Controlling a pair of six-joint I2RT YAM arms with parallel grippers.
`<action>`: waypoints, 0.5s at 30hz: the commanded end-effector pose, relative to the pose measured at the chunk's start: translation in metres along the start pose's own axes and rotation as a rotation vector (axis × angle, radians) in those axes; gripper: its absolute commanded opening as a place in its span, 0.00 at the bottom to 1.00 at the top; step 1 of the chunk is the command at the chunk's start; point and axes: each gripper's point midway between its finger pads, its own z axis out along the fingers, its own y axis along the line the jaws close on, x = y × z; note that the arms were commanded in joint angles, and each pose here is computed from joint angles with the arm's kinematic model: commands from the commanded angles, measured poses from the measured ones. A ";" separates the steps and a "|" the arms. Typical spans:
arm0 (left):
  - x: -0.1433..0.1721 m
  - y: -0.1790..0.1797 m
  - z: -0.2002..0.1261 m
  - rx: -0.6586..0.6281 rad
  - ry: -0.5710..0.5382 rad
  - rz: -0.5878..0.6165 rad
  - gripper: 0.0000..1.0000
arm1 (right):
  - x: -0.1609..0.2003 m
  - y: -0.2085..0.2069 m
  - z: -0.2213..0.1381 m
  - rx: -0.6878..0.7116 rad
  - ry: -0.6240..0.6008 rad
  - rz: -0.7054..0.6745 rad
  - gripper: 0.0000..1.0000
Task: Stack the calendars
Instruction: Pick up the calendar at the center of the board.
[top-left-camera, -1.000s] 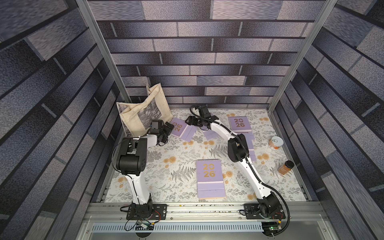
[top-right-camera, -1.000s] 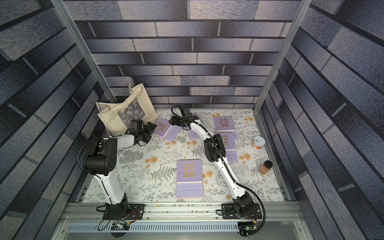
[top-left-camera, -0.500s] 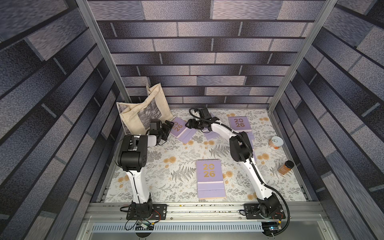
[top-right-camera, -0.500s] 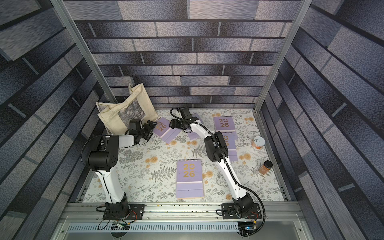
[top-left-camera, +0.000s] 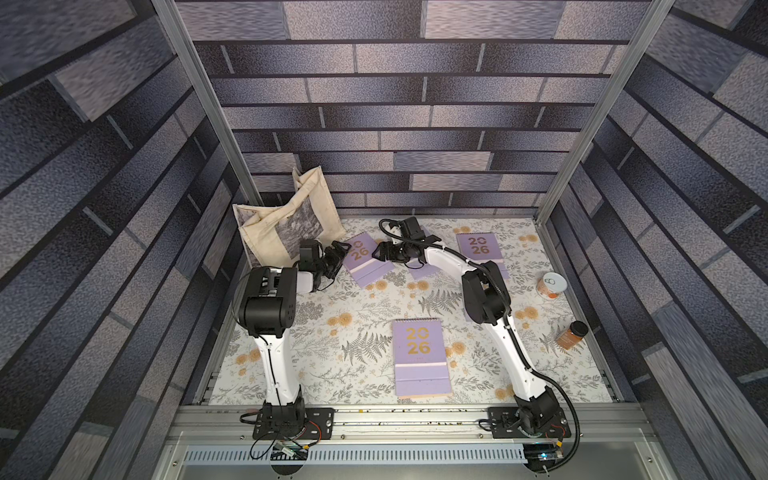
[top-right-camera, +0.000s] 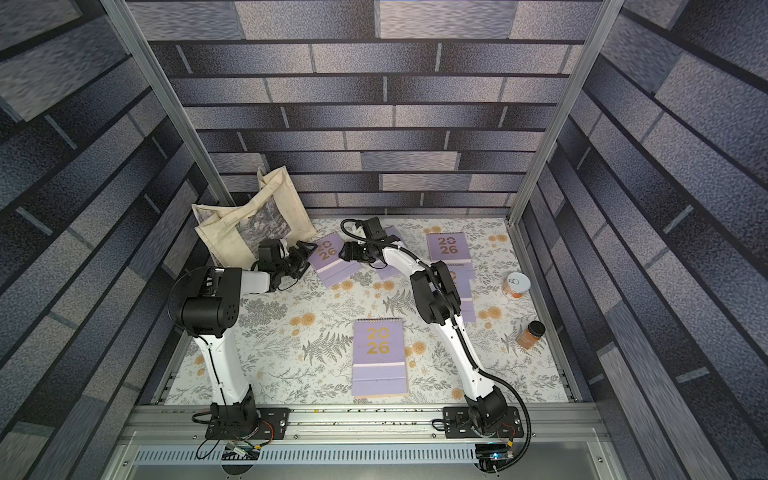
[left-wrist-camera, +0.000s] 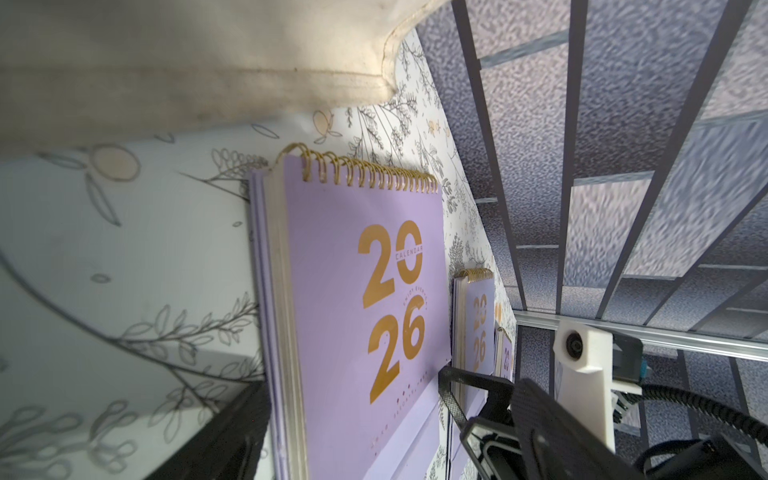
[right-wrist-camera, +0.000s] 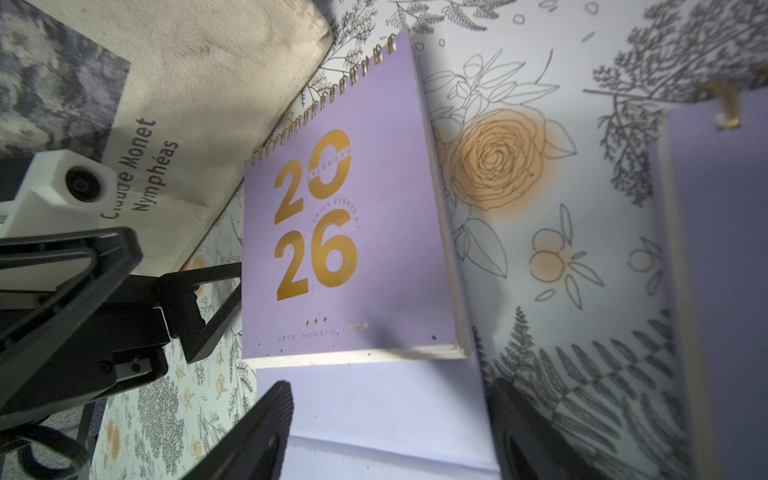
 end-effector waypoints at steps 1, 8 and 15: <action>0.033 0.037 0.004 -0.082 0.130 -0.035 0.94 | 0.016 -0.010 -0.005 0.060 0.050 0.023 0.77; 0.033 0.040 -0.001 -0.091 0.151 -0.011 0.94 | -0.026 -0.018 -0.029 0.066 -0.012 -0.013 0.79; 0.030 0.045 -0.002 -0.106 0.158 0.006 0.94 | -0.044 -0.025 -0.016 0.038 -0.031 -0.051 0.79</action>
